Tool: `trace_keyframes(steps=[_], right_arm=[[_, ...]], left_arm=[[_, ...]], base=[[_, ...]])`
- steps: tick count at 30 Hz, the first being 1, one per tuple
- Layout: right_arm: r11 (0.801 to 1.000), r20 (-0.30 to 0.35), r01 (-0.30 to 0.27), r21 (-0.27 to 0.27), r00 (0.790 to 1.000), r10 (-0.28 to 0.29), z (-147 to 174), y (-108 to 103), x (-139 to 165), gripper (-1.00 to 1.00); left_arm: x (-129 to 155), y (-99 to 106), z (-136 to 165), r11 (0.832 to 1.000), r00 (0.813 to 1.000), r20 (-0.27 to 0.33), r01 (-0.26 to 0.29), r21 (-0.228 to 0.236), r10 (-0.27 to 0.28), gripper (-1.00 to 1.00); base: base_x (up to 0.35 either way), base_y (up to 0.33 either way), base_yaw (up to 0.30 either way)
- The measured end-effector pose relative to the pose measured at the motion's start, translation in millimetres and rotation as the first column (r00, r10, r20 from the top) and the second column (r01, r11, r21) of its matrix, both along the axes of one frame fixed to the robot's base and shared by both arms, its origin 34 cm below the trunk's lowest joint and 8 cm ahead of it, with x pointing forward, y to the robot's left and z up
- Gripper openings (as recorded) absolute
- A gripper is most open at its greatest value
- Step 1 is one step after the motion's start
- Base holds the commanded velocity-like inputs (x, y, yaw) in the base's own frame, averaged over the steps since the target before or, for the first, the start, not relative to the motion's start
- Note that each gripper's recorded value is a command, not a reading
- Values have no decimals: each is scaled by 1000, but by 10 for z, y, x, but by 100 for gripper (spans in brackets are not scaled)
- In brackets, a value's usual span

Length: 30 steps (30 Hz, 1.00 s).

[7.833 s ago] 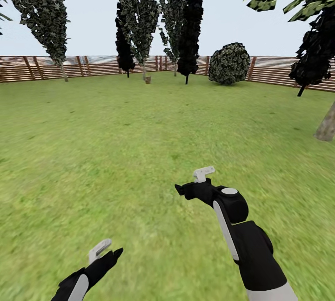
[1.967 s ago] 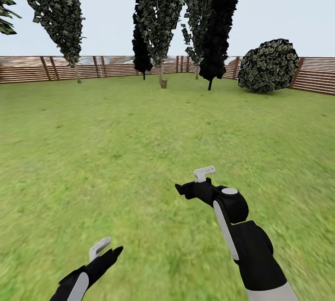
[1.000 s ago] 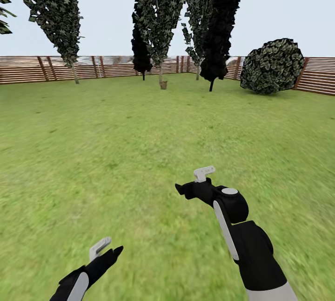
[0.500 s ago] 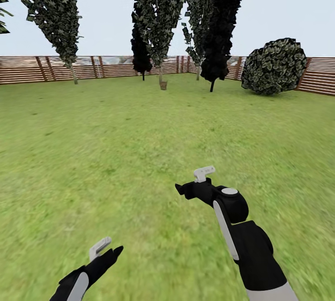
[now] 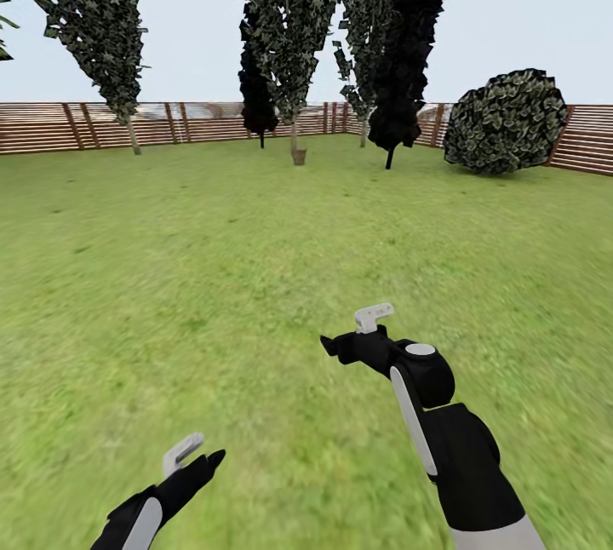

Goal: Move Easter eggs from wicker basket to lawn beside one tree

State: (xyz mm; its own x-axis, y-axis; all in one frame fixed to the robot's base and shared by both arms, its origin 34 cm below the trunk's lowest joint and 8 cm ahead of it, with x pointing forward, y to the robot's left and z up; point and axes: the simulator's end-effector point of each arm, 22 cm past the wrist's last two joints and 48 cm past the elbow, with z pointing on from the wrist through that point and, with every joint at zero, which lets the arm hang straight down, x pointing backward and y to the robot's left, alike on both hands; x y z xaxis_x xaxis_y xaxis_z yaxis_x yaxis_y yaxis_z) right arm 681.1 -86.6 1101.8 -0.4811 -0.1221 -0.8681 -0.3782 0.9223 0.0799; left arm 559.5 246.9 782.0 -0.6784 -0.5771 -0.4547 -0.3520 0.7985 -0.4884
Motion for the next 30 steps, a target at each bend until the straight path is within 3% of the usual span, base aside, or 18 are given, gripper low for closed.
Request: trace_keyframes(steps=[30], right_arm=[[1000, 0, 1, 0, 1000, -1, 0, -4, 1, 100]], left_arm=[[-2, -3, -2, 1000, 1000, 0, 1, -1, -1, 100]], base=[[334, 0, 0]])
